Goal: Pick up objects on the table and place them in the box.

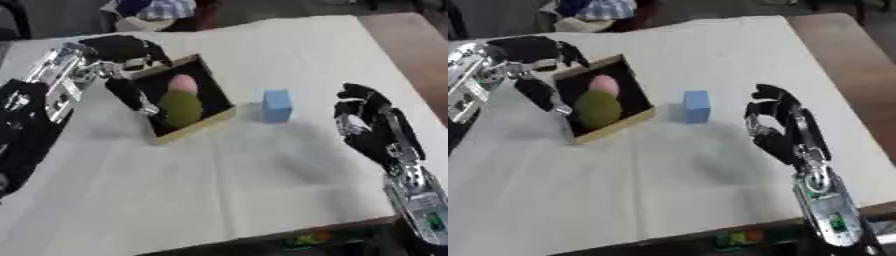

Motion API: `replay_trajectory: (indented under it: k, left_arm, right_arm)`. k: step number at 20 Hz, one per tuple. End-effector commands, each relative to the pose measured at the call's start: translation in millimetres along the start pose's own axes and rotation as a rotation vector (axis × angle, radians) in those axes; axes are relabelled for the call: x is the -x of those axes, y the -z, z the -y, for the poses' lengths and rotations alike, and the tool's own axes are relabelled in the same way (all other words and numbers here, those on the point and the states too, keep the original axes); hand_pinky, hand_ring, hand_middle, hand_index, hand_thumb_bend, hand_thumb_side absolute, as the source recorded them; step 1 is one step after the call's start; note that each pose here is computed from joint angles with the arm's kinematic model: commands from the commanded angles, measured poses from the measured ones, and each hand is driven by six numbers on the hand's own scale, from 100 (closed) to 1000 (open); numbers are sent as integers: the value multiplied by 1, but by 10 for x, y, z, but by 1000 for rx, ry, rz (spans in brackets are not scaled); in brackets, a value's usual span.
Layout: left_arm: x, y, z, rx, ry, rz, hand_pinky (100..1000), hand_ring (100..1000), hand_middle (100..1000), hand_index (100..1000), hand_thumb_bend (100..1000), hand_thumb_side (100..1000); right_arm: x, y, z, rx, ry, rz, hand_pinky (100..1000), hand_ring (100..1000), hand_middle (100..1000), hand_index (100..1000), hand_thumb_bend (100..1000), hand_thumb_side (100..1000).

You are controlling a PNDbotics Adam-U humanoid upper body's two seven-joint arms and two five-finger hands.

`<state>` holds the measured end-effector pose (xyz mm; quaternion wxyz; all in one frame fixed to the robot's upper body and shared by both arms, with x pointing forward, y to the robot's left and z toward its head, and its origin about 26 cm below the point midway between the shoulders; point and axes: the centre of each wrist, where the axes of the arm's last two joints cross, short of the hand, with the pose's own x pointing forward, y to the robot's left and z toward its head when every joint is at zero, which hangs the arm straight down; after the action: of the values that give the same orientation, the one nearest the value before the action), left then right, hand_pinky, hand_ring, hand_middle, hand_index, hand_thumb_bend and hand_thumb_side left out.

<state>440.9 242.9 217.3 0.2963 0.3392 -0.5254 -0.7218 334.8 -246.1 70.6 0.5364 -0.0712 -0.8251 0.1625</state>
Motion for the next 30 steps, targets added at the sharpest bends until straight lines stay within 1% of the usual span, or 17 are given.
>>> replay_trajectory:
  k: [1,2,3,4,5,6,7,9,12,13,14,17,21,23,25,26,30]
  left_arm:
    - [151,-291,-221,-112,-14,-59,746,695,750,858,633,701]
    - [157,-346,-217,-145,-36,-69,737,661,720,841,560,684]
    - [156,-397,-200,-177,-63,-77,735,654,713,838,544,679]
    - [146,-441,-175,-210,-92,-83,732,635,693,826,492,673]
    - [130,-484,-143,-240,-121,-86,732,633,691,825,487,672]
    - [109,-528,-106,-271,-149,-88,731,621,677,818,447,668]
    - [82,-567,-67,-301,-178,-89,729,616,670,816,431,670]
    - [21,-634,11,-357,-237,-90,726,605,656,809,403,669]
    - [-81,-732,127,-445,-338,-99,715,581,626,795,367,665]
    - [-116,-769,166,-474,-374,-107,712,577,622,793,363,666]
    - [-149,-810,204,-501,-407,-116,708,571,616,790,355,670]
    - [-255,-911,349,-557,-508,-147,703,564,609,784,342,684]
    - [-369,-1050,585,-597,-623,-188,700,558,603,779,332,698]
    - [-425,-1127,707,-616,-670,-198,699,557,601,778,329,703]
    - [-474,-1166,794,-642,-716,-200,697,554,598,775,326,706]
    - [-489,-1171,825,-655,-737,-200,695,552,596,774,331,698]
    - [-523,-1156,938,-706,-816,-199,694,550,594,772,321,713]
  right_arm:
    - [-86,135,116,-10,-50,35,773,687,713,827,100,278]
    - [-110,190,145,-22,-73,44,774,689,716,829,100,267]
    - [-136,251,176,-38,-101,53,775,690,717,830,100,268]
    - [-162,317,207,-57,-131,62,777,695,723,835,100,259]
    - [-186,386,237,-78,-163,69,777,696,725,835,100,258]
    - [-208,458,263,-101,-196,75,782,709,742,849,100,272]
    - [-226,528,293,-128,-233,81,785,718,749,855,100,281]
    - [-248,654,347,-187,-307,86,798,750,779,877,100,330]
    - [-267,829,407,-291,-425,89,824,818,847,923,100,445]
    - [-273,887,422,-328,-467,86,829,829,859,929,100,460]
    - [-278,943,428,-364,-507,80,838,850,877,936,142,494]
    - [-296,1108,425,-466,-618,54,861,894,918,956,250,528]
    - [-335,1339,354,-587,-747,15,879,923,940,968,310,531]
    - [-360,1459,297,-635,-794,-3,883,929,945,970,325,526]
    - [-314,1523,274,-677,-823,-39,886,933,946,970,335,515]
    - [-280,1545,279,-696,-834,-58,886,932,946,969,338,509]
    - [-117,1593,367,-758,-859,-150,885,927,941,966,342,488]
